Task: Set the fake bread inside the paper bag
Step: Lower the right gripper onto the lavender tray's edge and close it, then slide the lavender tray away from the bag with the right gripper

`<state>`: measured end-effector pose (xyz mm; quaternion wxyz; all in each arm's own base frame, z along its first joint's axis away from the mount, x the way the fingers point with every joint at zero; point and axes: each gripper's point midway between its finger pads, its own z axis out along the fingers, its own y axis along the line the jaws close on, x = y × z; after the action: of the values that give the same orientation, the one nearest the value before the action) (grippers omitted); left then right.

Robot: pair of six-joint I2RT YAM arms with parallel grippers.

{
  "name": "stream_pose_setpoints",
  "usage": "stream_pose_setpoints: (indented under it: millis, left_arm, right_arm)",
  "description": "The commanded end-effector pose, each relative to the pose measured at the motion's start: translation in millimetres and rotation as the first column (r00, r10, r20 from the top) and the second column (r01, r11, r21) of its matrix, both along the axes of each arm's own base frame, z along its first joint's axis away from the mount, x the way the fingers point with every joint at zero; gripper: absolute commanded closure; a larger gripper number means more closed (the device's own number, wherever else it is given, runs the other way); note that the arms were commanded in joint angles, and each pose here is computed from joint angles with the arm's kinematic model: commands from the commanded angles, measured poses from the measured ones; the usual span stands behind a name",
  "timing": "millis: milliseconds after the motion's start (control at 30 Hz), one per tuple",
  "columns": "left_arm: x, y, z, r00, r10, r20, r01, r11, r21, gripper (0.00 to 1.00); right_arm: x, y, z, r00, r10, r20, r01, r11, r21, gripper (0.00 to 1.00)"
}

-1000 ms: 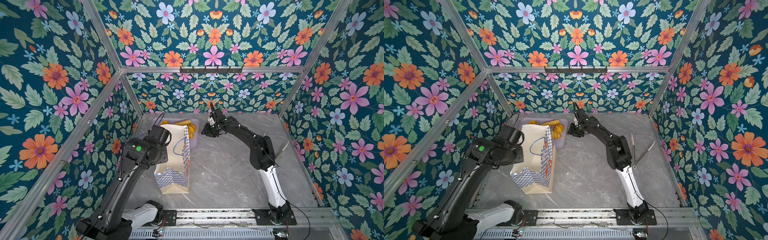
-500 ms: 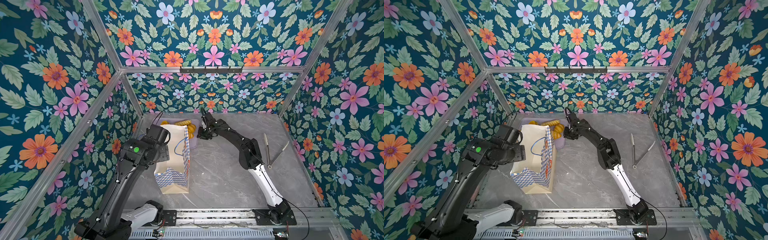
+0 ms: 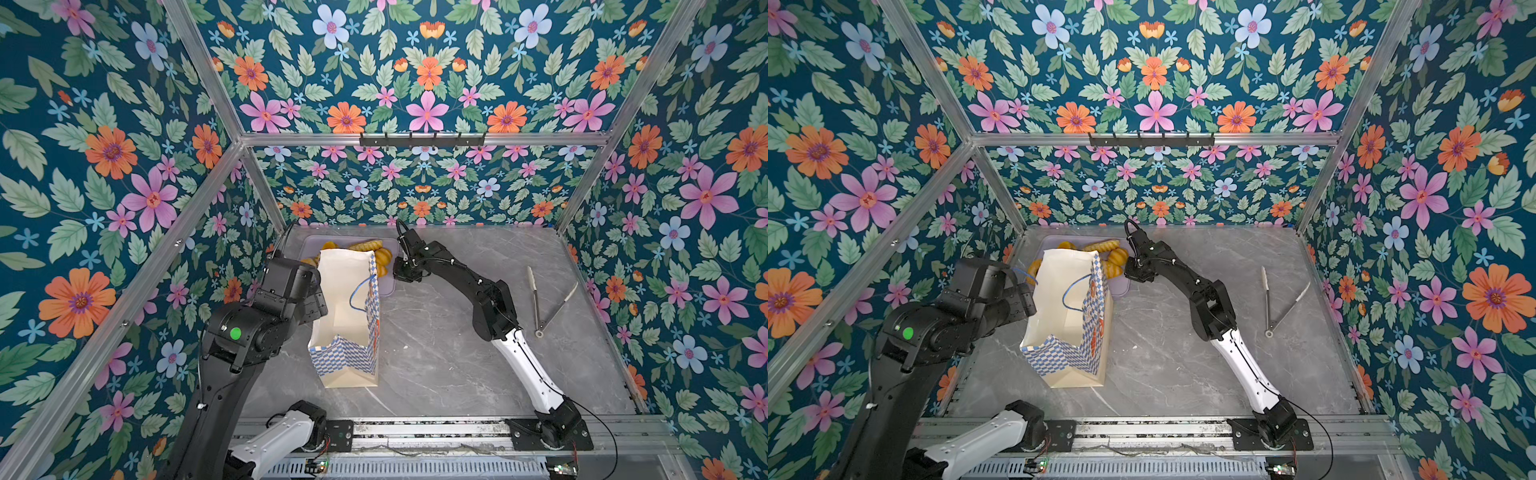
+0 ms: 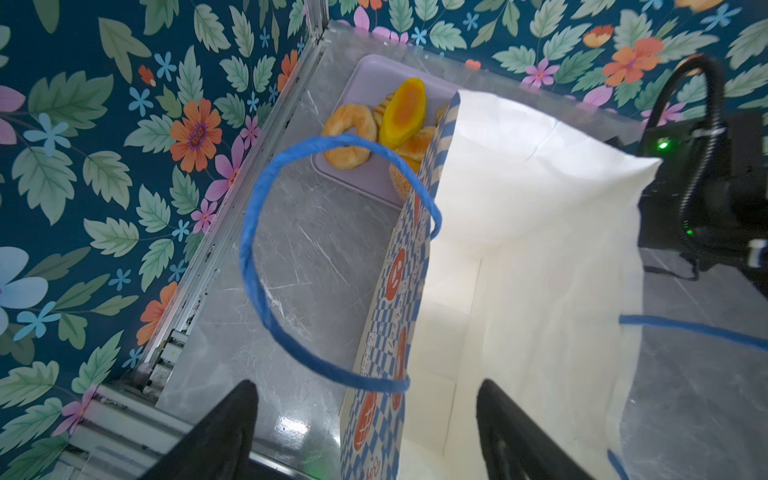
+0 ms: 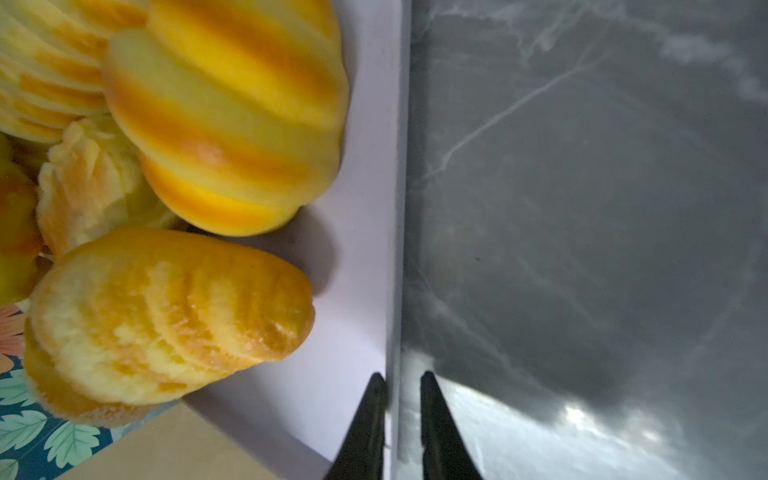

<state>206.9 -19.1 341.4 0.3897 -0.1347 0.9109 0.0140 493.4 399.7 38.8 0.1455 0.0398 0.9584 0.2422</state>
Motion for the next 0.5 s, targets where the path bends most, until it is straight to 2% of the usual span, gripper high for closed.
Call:
stream_pose_setpoints:
  millis: [0,200,333,467]
  left_arm:
    - [3.6,1.5,14.7,0.998,0.018,0.064,-0.016,1.0,-0.021,0.16]
    - [1.9,0.0,19.7,0.997,0.004,0.077,-0.002,0.999,-0.033,0.16]
    - [-0.2,1.5,28.7,0.994,0.007,0.111,-0.001,0.999,-0.046,0.16]
    - [-0.8,1.5,32.5,0.993,0.003,0.121,0.003,0.999,-0.049,0.16]
  right_arm:
    - [0.4,-6.1,-10.7,0.999,-0.044,-0.017,0.043,0.999,-0.029,0.83]
    - [2.1,-8.0,-19.4,0.998,-0.066,-0.025,0.065,0.997,-0.045,0.83]
    - [1.4,-13.8,-22.0,0.996,-0.089,-0.023,0.087,0.993,-0.074,0.98]
    - [2.1,-24.6,-20.1,0.992,-0.126,-0.017,0.124,0.989,-0.085,1.0]
